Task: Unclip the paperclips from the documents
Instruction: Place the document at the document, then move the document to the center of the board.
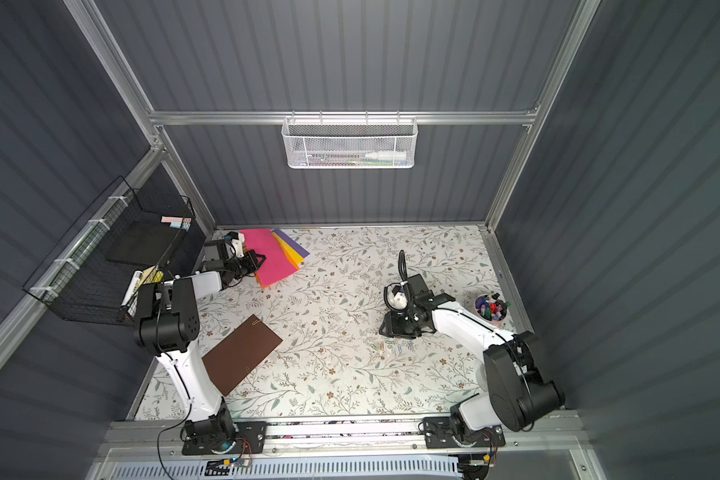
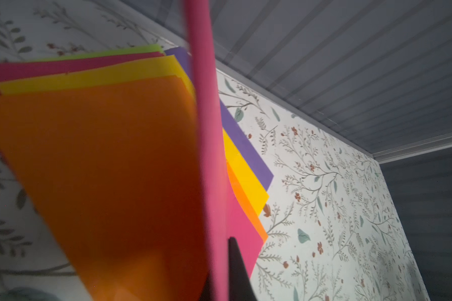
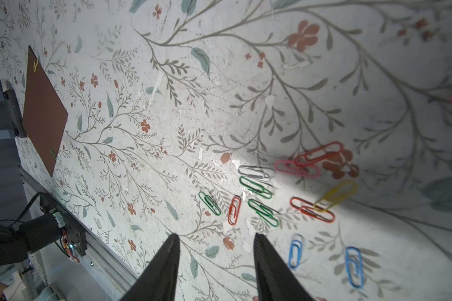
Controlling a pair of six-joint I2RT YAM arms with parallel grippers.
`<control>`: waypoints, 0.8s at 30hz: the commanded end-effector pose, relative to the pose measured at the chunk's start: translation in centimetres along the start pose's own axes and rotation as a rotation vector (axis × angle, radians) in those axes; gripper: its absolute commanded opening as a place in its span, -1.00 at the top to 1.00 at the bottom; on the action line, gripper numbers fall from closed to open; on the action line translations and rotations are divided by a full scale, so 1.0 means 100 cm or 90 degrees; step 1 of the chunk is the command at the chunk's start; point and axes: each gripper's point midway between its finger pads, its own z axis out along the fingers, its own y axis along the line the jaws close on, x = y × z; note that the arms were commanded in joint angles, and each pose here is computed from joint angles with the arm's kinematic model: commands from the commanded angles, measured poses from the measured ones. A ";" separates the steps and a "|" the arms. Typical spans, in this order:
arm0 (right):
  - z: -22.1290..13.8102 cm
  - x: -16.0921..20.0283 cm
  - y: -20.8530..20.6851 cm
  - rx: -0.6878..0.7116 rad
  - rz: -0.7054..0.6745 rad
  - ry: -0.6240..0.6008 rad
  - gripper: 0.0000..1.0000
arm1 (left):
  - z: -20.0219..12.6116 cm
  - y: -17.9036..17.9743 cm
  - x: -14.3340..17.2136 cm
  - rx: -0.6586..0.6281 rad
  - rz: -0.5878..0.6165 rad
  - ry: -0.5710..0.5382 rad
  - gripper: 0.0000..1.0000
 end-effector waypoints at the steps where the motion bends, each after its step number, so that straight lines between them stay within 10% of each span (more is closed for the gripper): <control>1: -0.013 -0.004 0.005 0.010 -0.010 -0.011 -0.05 | -0.004 0.019 -0.011 -0.056 -0.023 -0.011 1.00; 4: -0.016 -0.007 0.010 -0.002 -0.019 -0.014 -0.10 | -0.012 0.044 -0.010 -0.141 -0.051 -0.014 -0.28; 8: -0.015 -0.008 0.015 -0.015 -0.025 -0.009 -0.12 | -0.046 0.051 -0.023 -0.238 -0.059 -0.064 -0.99; 14: -0.013 -0.009 0.019 -0.027 -0.035 -0.004 -0.16 | -0.113 0.039 -0.026 -0.342 -0.069 -0.106 -0.99; 24: -0.011 -0.020 0.032 -0.062 -0.055 -0.011 -0.18 | -0.161 -0.041 0.116 -0.323 -0.174 0.022 -0.74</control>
